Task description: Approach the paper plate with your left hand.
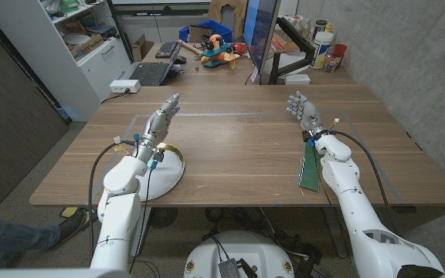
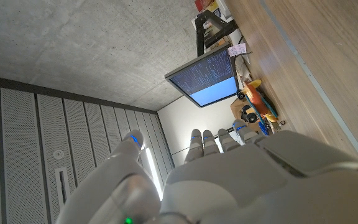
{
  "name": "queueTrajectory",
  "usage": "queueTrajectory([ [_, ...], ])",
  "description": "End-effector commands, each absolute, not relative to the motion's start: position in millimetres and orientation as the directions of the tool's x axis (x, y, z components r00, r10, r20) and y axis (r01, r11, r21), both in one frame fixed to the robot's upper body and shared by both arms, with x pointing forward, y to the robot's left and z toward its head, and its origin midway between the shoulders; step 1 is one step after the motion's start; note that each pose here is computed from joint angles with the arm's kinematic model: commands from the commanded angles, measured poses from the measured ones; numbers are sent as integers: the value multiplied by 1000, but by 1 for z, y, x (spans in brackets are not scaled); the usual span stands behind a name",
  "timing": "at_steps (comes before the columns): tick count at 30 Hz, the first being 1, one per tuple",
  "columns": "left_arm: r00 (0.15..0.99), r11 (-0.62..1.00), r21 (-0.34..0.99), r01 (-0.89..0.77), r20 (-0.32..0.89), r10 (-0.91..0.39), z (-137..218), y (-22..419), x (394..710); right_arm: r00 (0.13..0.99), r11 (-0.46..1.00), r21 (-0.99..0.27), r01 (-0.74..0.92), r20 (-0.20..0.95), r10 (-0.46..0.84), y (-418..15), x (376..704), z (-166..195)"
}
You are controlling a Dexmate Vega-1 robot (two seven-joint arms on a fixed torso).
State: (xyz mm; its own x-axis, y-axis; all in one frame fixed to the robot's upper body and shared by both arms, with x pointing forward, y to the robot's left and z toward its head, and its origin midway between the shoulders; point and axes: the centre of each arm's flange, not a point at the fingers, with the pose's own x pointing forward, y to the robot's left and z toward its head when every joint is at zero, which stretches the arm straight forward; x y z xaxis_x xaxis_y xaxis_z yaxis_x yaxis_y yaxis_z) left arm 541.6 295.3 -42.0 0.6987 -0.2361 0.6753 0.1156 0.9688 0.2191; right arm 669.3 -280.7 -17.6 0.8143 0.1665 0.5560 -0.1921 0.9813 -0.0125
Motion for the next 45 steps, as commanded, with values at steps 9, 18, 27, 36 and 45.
queueTrajectory([
  [9,725,957,288,19,655,-212,-51,308,521,813,981,-12,-194,557,168,-280,671,-17],
  [18,734,958,285,4,651,-196,-53,314,514,816,980,-11,-198,552,171,-279,675,-18],
  [27,741,955,297,-22,646,-184,-56,319,508,819,980,-17,-198,546,175,-279,676,-19],
  [36,753,953,303,-30,634,-178,-58,324,504,819,980,-25,-197,545,178,-280,676,-16],
  [45,761,935,345,-83,628,-164,-58,326,498,821,979,-31,-201,540,185,-279,678,-15],
])
